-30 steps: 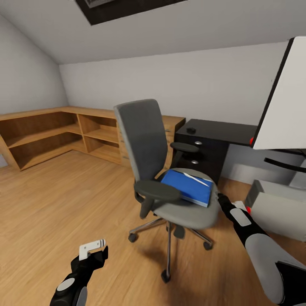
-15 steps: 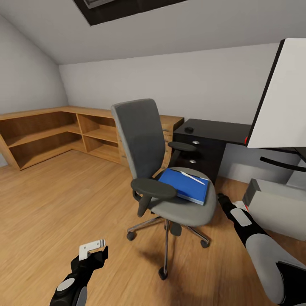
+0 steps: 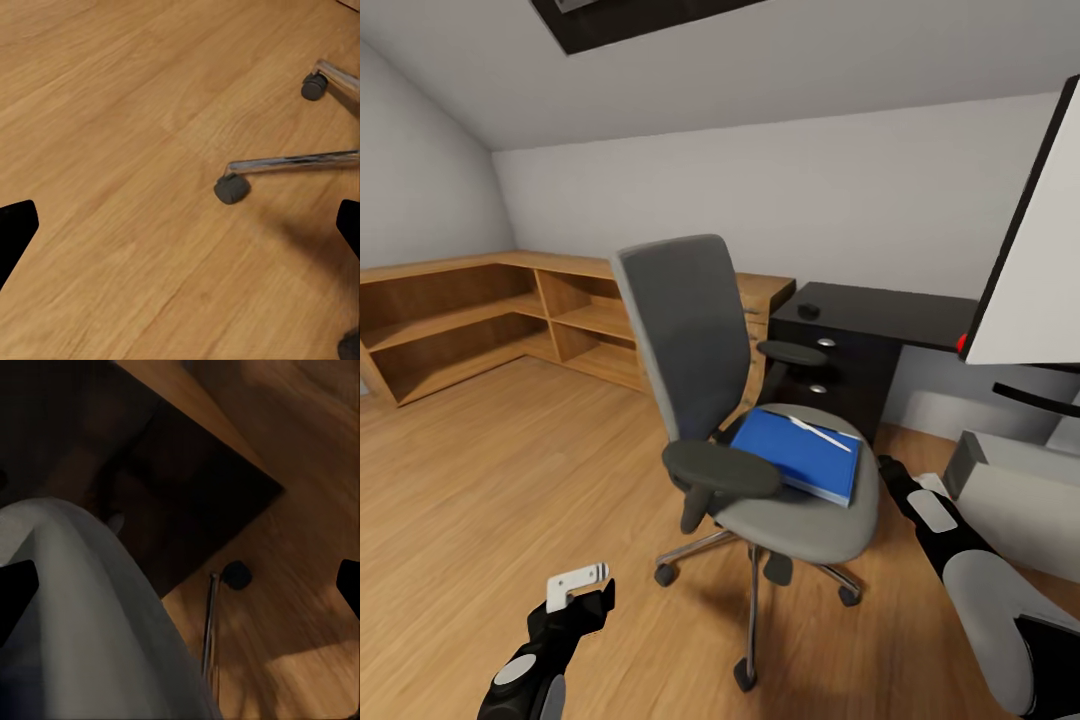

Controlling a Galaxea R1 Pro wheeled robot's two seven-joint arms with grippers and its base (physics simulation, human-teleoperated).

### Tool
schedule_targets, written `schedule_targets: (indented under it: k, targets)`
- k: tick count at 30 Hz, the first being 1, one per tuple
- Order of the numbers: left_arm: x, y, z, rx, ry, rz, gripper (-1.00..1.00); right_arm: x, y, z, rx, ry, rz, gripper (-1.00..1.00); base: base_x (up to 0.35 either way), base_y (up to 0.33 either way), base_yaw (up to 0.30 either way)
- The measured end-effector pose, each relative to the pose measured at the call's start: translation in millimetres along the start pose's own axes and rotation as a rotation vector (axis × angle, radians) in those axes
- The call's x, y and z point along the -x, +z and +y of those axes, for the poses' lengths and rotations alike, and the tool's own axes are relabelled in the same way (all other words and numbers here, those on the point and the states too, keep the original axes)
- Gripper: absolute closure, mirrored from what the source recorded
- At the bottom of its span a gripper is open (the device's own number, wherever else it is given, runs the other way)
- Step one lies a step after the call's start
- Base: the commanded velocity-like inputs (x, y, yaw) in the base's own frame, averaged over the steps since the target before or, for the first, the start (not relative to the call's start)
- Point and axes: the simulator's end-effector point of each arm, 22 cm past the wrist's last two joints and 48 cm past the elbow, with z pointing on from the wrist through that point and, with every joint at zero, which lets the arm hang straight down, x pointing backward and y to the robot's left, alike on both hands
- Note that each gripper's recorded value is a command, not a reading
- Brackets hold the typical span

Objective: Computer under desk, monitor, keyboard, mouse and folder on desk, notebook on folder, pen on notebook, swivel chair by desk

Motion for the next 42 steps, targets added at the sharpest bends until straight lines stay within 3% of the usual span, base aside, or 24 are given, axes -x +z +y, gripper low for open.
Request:
schedule_targets:
  k: [8, 25, 42]
  targets:
    - [-0.3, 0.1, 0.1, 0.0, 0.0, 0.001, -1.0, 3.0, 0.3, -1.6, -0.002, -0.001, -0.004, -1.0, 0.194, 0.0, 0.0]
    - [-0.1, 0.1, -0.7, -0.001, 0.002, 0.0, -1.0, 2.2, 0.4, -1.1, -0.001, 0.0, -0.003, -1.0, 0.017, 0.0, 0.013]
    - [0.0, -0.1, -1.3, -0.003, 0.003, 0.0, -1.0, 1.0, 0.2, 0.5, 0.003, -0.004, -0.002, -1.0, 0.0, 0.0, 0.183]
